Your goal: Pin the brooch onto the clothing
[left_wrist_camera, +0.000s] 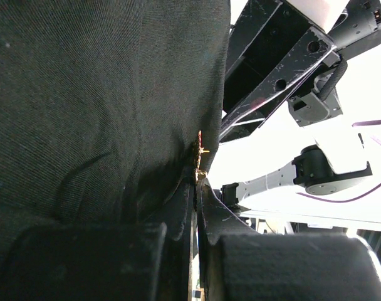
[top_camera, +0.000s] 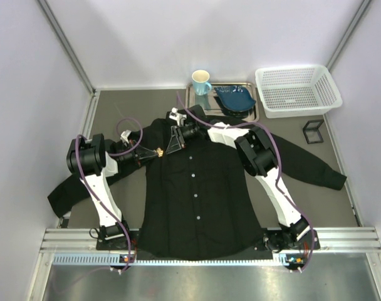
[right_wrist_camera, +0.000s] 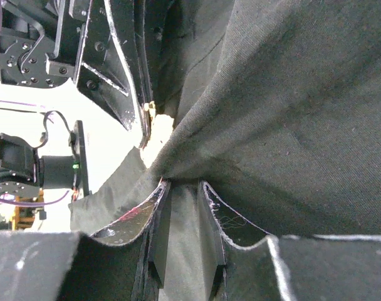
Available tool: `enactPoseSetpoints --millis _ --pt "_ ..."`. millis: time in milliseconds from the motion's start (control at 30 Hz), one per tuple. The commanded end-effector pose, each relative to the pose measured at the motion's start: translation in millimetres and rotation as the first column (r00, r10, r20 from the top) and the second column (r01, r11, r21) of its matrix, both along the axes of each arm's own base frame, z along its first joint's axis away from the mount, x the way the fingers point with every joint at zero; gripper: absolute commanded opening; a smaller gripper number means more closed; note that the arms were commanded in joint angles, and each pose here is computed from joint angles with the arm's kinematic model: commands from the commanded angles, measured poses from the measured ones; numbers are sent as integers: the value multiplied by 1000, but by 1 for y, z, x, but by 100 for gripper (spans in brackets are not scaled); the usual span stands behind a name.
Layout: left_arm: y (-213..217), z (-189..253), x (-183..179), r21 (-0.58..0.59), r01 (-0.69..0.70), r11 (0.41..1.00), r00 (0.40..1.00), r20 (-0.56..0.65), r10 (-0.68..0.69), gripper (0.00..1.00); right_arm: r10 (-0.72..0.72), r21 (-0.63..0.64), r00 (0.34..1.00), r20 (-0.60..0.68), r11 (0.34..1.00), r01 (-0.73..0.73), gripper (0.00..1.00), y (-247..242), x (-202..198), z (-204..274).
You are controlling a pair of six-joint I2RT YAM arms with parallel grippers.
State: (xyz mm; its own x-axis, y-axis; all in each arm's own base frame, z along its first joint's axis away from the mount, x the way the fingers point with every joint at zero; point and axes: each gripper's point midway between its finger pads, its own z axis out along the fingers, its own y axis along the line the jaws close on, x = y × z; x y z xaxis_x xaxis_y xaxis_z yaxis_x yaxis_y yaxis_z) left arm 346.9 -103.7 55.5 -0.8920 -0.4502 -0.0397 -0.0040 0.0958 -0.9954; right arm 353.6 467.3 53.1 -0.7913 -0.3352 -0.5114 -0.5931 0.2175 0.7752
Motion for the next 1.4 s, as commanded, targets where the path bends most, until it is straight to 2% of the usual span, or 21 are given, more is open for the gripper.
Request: enactPoseSetpoints --millis 0,433,1033,1167,1233,1267,1300,1333,1367 --pt "-2 0 -3 8 27 1000 998 56 -27 0 61 125 998 31 990 -65 25 12 -10 32" --pt "-10 1 -5 15 58 998 996 69 -59 0 75 141 996 41 987 -80 27 21 -13 35" --pt "-22 5 -4 27 109 994 988 105 -112 0 174 180 984 33 967 -178 26 29 -36 40" --pt "-24 3 -3 49 113 992 985 122 -119 0 181 181 983 34 966 -184 24 30 -38 41" --pt "-26 0 -3 56 112 992 989 94 -117 0 180 181 983 32 966 -183 22 31 -38 42" --pt "-26 -2 -2 80 113 990 985 125 -122 0 180 181 983 33 966 -183 21 32 -38 42" --pt "-27 -8 -5 75 120 990 990 63 -125 0 176 178 984 29 968 -178 19 32 -38 42" --pt "-27 -8 -4 95 114 989 990 66 -121 0 174 177 984 28 968 -176 17 32 -37 42" --pt "-25 -10 -1 136 115 984 985 112 -131 0 173 179 984 29 968 -176 13 33 -37 43"
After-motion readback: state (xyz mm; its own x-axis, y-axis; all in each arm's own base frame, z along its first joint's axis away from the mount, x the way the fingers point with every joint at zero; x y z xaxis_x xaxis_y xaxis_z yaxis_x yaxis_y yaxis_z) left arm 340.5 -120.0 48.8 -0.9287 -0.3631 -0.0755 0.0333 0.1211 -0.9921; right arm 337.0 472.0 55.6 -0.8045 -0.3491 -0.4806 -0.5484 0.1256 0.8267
